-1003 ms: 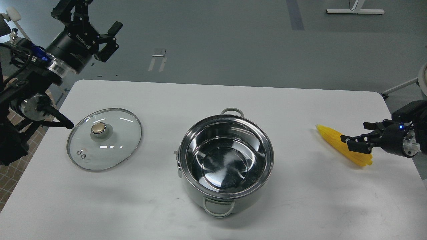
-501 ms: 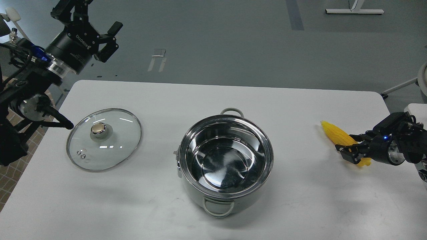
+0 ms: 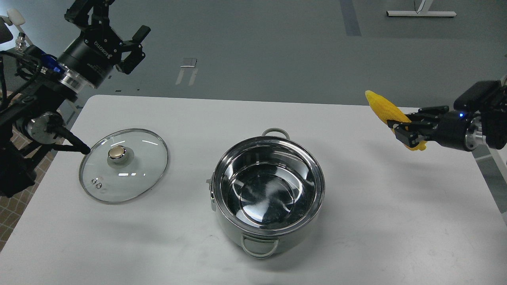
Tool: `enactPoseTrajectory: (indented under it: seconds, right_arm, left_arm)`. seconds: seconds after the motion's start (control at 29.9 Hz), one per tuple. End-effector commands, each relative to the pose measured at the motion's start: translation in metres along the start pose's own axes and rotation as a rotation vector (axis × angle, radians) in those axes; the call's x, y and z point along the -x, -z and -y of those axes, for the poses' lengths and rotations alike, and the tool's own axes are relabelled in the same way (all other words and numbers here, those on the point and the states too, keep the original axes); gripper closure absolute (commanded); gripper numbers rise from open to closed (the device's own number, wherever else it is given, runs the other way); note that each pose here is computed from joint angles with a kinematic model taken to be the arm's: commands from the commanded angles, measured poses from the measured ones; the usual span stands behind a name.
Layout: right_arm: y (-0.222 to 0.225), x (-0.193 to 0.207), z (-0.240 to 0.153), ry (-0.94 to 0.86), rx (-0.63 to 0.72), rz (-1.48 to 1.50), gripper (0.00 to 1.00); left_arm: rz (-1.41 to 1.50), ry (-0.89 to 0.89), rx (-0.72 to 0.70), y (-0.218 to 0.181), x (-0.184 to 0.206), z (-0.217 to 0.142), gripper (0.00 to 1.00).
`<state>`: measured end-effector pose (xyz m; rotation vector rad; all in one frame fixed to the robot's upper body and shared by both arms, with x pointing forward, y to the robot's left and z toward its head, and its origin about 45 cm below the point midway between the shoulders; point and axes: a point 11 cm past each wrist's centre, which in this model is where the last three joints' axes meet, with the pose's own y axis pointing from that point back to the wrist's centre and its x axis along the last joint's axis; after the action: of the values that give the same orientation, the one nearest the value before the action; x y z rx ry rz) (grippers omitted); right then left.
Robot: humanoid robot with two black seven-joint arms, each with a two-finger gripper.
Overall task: Open pot and put corn in
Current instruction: 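Lift the corn cob and carry it over the open pot, then lower the corn into the pot and open the right gripper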
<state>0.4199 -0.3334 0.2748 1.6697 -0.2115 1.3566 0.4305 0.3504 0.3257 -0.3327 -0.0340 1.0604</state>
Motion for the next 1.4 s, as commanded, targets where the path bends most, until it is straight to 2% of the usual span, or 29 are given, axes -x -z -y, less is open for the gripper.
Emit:
enactPoseTrajectory:
  seconds: [0.0,0.13,0.17,0.23,0.6,0.77,0.84,0.9,0.97,1.14,1.17,1.2,1.37]
  right_arm:
    - [0.021,-0.057,0.000,-0.046,-0.061,-0.032,1.00]
    - [0.073,-0.092,0.019,-0.002,-0.197,-0.149,1.00]
    - [0.073,-0.092,0.019,-0.002,-0.198,-0.149,1.00]
    - [0.101,-0.100,0.034,0.033,-0.266,-0.213,1.00]
    - [0.188,-0.064,0.084,0.222,-0.482,-0.347,1.00]
    - [0.213,-0.056,0.096,0.242,-0.541,-0.345,0.95]
    - [0.214,-0.054,0.097,0.244,-0.542,-0.337,0.90]
    - [0.212,-0.049,0.096,0.259,-0.536,-0.325,0.69]
    - [0.210,-0.045,0.096,0.273,-0.531,-0.322,0.55]
    - [0.209,-0.046,0.095,0.268,-0.527,-0.292,0.42]
    - [0.210,-0.047,0.095,0.261,-0.527,-0.268,0.17]
    - [0.211,-0.047,0.095,0.259,-0.528,-0.257,0.00]
    - [0.213,-0.051,0.096,0.245,-0.530,-0.232,0.00]
  left_arm:
    - [0.003,-0.006,0.000,0.000,-0.001,0.000,0.03]
    - [0.002,-0.005,0.004,-0.001,0.000,0.001,0.03]
    - [0.002,-0.005,0.004,-0.001,0.000,0.001,0.03]
    - [0.000,-0.002,0.006,-0.001,0.001,0.002,0.03]
    - [-0.014,0.004,0.010,0.002,0.006,0.005,0.03]
    - [-0.012,0.004,0.012,0.001,0.005,0.006,0.03]
    - [-0.011,0.002,0.012,0.001,0.005,0.006,0.03]
    - [-0.010,0.002,0.011,0.001,0.004,0.005,0.03]
    - [-0.012,0.001,0.010,0.002,0.005,0.005,0.03]
    - [-0.014,0.001,0.009,0.003,0.005,0.005,0.03]
    - [-0.014,0.001,0.009,0.003,0.005,0.005,0.03]
    - [-0.014,0.001,0.009,0.003,0.005,0.005,0.03]
    - [-0.010,0.001,0.009,0.001,0.004,0.004,0.03]
